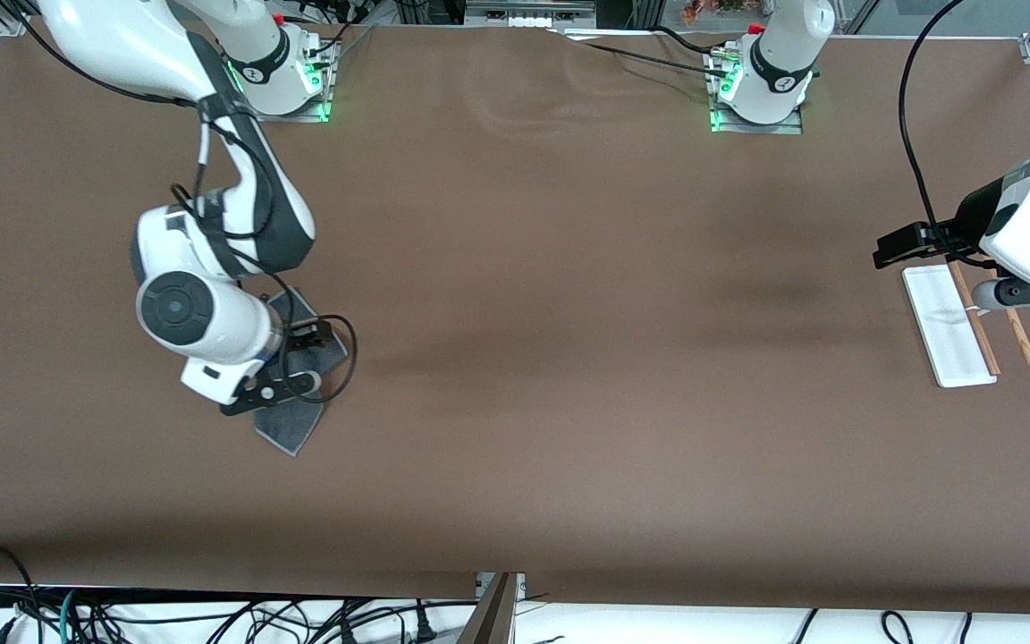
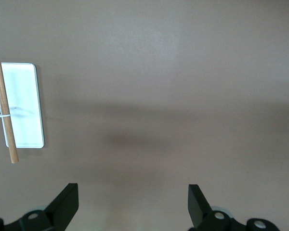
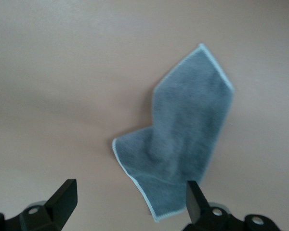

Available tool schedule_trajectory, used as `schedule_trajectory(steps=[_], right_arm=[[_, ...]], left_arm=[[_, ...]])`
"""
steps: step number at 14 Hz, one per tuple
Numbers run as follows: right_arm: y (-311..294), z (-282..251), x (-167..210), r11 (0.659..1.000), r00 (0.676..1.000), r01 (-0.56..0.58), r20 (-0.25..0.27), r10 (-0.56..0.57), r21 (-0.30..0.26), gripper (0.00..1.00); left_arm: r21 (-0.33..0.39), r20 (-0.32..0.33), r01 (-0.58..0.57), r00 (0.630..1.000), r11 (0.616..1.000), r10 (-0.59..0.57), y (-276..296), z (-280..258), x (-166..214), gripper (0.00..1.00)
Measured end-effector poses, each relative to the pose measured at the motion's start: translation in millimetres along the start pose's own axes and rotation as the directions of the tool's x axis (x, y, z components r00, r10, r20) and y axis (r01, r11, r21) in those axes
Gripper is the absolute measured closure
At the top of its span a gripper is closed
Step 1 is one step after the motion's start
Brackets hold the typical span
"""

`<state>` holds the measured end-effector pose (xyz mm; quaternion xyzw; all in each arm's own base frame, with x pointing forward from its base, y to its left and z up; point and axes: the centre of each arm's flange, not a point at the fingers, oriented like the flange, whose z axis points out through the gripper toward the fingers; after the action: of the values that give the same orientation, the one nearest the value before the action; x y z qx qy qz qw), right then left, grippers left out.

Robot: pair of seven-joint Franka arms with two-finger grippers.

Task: Pass towel and hang on rack
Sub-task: 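Lower the open right gripper over the towel's corner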

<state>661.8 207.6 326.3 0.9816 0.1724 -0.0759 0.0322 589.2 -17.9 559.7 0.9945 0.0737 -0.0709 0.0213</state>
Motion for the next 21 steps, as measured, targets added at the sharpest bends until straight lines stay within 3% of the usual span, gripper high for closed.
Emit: schedule_trajectory(steps=[8, 12, 21], right_arm=[[-52, 67, 12, 0.997, 0.995, 0.080, 0.057, -0.079, -0.011, 0.00], [-46, 93, 15, 0.988, 0.989, 0.136, 0.072, -0.131, -0.067, 0.00], [-46, 106, 12, 0.980, 0.979, 0.190, 0.088, -0.184, -0.067, 0.00]], left_arm=[[0.000, 0.000, 0.000, 1.000, 1.000, 0.000, 0, 0, 0, 0.00], [0.000, 0.000, 0.000, 1.000, 1.000, 0.000, 0, 0, 0, 0.00], [0.000, 0.000, -0.001, 1.000, 1.000, 0.001, 1, 0, 0, 0.00]])
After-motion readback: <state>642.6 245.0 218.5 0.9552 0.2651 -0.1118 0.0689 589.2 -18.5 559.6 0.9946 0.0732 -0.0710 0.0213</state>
